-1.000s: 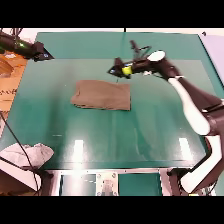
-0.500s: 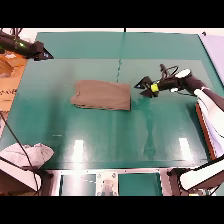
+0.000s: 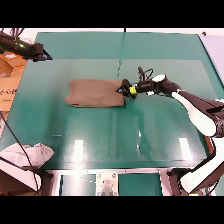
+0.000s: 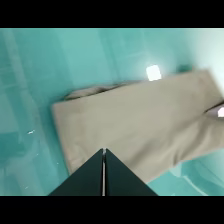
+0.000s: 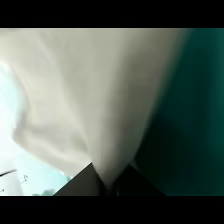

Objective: Fold the shirts.

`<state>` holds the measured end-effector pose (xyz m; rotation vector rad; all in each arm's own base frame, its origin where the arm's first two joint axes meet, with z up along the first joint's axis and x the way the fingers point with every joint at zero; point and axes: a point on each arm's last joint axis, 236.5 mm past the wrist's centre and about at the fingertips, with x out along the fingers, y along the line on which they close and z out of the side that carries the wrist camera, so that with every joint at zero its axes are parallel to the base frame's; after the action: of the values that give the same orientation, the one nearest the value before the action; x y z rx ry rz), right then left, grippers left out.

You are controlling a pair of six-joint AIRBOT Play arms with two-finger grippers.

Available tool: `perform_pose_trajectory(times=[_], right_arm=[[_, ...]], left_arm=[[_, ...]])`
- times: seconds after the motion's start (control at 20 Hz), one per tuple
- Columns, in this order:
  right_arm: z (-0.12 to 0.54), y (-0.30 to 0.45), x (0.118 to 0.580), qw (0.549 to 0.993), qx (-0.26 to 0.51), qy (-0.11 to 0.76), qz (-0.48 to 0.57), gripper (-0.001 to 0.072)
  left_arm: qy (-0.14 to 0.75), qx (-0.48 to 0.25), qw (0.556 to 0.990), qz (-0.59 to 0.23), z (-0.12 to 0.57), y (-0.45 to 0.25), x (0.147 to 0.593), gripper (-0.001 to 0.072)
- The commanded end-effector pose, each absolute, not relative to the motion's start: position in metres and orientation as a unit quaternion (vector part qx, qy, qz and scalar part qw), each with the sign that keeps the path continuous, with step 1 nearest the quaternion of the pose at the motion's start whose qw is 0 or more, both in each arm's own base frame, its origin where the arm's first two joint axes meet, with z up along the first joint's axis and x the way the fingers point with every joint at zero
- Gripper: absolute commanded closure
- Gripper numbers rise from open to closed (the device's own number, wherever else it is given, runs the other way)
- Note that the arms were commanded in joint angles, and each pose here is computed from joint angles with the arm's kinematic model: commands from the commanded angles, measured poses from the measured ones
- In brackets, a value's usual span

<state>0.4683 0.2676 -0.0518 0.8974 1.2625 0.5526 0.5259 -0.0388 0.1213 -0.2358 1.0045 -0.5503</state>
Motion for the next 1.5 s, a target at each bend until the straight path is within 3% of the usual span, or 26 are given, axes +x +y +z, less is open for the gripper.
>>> perform_pose_trajectory(times=[0.0, 0.25, 0.55, 0.95, 1.35, 1.45], right_arm=[[0.019, 0.279, 0.490, 0.687, 0.411, 0.517, 0.303, 0.0699], [0.147, 0.168, 0.526, 0.766, 0.425, 0.397, 0.275, 0.0699], [0.227, -0.047, 0.492, 0.842, 0.440, 0.288, 0.119, 0.0698], [0.208, -0.247, 0.387, 0.834, 0.486, 0.252, -0.071, 0.0699], [0.204, -0.300, 0.305, 0.810, 0.505, 0.249, -0.164, 0.0699], [0.195, -0.305, 0.280, 0.787, 0.514, 0.270, -0.211, 0.0699]], left_arm=[[0.478, -0.109, 0.832, -0.258, 0.120, -0.038, 0.524, 0.0686], [0.484, -0.108, 0.828, -0.262, 0.118, -0.039, 0.521, 0.0686], [0.485, -0.108, 0.828, -0.262, 0.118, -0.039, 0.520, 0.0685], [0.485, -0.110, 0.827, -0.261, 0.118, -0.039, 0.521, 0.0685], [0.490, -0.112, 0.824, -0.263, 0.118, -0.040, 0.518, 0.0685], [0.492, -0.111, 0.822, -0.265, 0.117, -0.040, 0.516, 0.0685]])
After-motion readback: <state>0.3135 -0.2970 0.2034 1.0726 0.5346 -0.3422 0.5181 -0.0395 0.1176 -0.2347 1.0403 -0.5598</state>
